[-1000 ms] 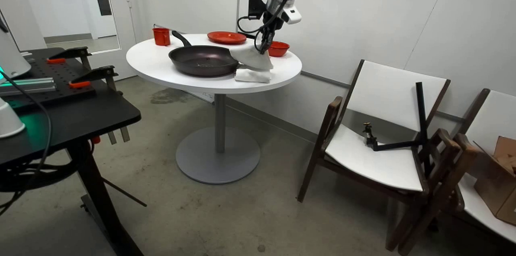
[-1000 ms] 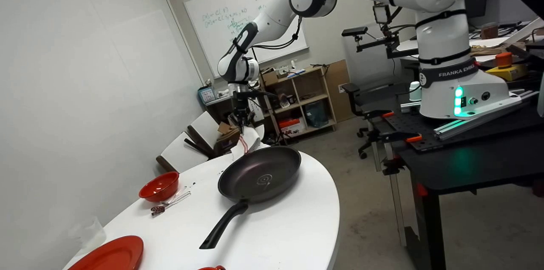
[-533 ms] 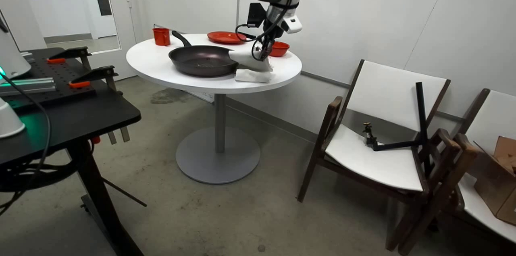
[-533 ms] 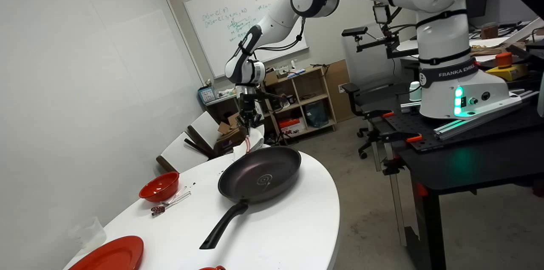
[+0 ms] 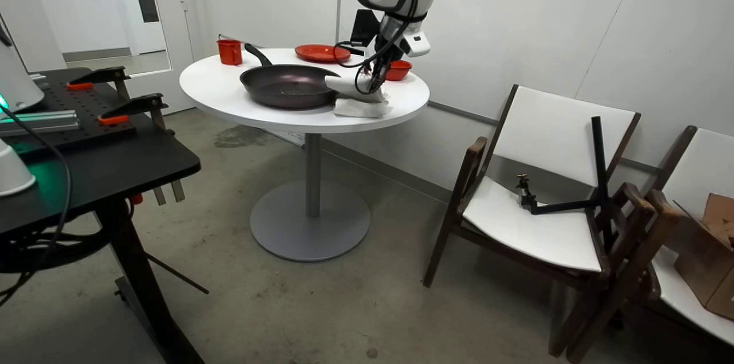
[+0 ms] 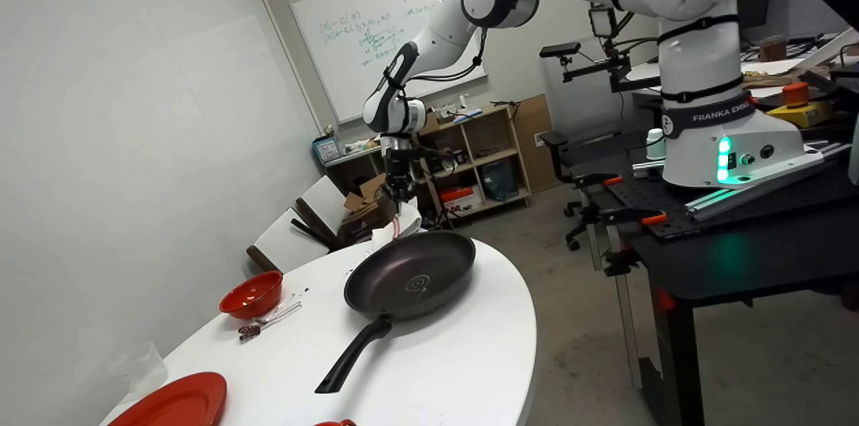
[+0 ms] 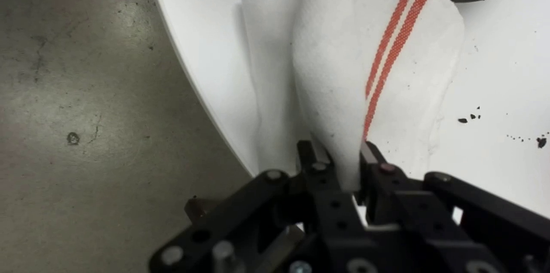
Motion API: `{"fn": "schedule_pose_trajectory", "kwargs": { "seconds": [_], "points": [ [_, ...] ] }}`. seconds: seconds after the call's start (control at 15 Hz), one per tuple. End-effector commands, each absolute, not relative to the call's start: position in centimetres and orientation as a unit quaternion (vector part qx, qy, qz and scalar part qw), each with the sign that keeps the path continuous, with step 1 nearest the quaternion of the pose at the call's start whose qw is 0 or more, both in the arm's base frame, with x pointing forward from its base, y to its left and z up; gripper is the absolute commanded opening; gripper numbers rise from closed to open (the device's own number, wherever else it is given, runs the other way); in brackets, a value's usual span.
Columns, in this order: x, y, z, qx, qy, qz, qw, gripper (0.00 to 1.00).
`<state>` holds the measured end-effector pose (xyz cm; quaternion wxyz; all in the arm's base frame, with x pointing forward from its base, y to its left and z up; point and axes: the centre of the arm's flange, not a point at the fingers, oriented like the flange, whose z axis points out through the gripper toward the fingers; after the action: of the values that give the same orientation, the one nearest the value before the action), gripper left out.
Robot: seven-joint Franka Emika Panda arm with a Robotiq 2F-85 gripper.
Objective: Wipe the pan with the white cloth
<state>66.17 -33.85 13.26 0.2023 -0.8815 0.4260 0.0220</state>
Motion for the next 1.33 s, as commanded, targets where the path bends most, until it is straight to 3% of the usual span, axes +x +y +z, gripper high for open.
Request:
{"fn": "schedule_pose_trajectory", "kwargs": {
  "seconds": [0.0, 0.07, 0.2, 0.67, 1.27],
  "points": [
    [65.8, -33.5, 13.4, -0.881, 0.421, 0.013, 0.213, 0.06],
    [65.8, -33.4, 13.4, -0.882, 0.421, 0.012, 0.212, 0.40],
    [65.9, -33.2, 13.5, -0.882, 0.421, 0.010, 0.212, 0.48],
    [66.1, -33.1, 13.7, -0.882, 0.421, 0.007, 0.212, 1.00],
    [64.8, -32.6, 18.3, -0.885, 0.427, -0.040, 0.183, 1.00]
  ]
}}
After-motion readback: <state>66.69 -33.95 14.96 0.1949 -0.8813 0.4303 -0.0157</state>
